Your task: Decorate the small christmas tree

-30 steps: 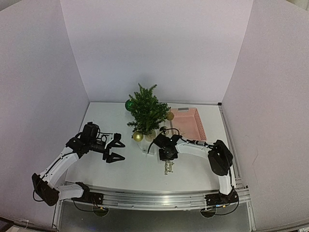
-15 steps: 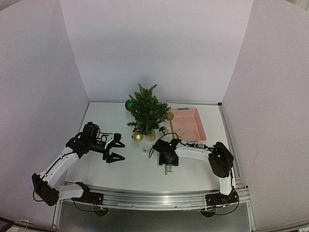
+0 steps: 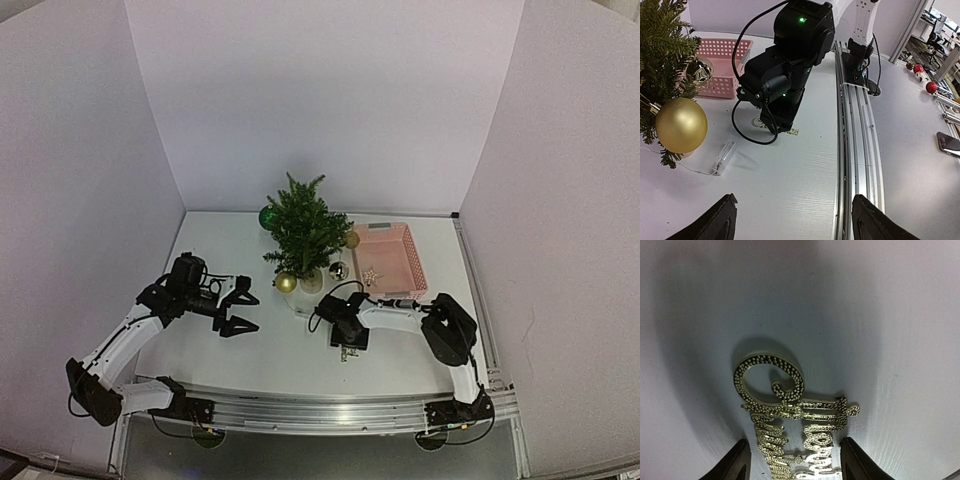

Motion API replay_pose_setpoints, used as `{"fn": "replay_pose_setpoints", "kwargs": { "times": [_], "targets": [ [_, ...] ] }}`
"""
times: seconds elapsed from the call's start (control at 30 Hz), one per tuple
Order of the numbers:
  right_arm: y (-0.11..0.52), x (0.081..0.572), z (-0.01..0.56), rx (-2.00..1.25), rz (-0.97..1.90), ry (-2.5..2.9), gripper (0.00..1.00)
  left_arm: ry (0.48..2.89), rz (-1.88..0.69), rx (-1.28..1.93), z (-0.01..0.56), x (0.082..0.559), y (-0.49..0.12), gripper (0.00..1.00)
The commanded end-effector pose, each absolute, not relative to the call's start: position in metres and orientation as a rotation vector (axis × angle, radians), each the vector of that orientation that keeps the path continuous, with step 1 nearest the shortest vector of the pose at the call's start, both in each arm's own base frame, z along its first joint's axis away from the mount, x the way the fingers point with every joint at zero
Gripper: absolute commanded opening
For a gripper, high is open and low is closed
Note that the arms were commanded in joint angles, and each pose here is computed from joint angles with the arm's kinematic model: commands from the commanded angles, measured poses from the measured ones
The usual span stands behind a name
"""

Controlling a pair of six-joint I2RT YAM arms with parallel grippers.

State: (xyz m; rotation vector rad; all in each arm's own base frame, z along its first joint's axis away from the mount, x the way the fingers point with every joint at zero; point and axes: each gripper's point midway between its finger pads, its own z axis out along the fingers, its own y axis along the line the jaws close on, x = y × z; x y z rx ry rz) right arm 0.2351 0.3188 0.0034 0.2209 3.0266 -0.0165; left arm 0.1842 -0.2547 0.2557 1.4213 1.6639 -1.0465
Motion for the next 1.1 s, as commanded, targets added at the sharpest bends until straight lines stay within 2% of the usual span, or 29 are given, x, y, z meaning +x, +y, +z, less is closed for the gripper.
{"fn": "replay_pose_setpoints", "kwargs": {
  "times": [0.0, 0.2, 0.4, 0.9, 1.07],
  "targets": [
    [0.311, 0.223, -0.022, 0.261, -0.03, 3.059, 0.57, 1.61, -1.025, 1.436, 0.262, 0.185, -0.256, 0.79],
    [0.306, 0.215, -0.036, 0.292, 0.007, 3.071, 0.41, 1.604, -1.018, 1.436, 0.264, 0.185, -0.256, 0.79],
    [0.307, 0.22, -0.016, 0.259, 0.056, 3.028, 0.35, 1.604, -1.02, 1.436, 0.263, 0.185, -0.256, 0.79],
    [0.32, 0.24, 0.042, 0.196, 0.216, 2.895, 0.29, 1.603, -1.016, 1.44, 0.264, 0.186, -0.256, 0.79],
    [0.315, 0.239, 0.048, 0.191, 0.221, 2.882, 0.2, 1.608, -1.029, 1.439, 0.262, 0.185, -0.257, 0.79]
  ]
}}
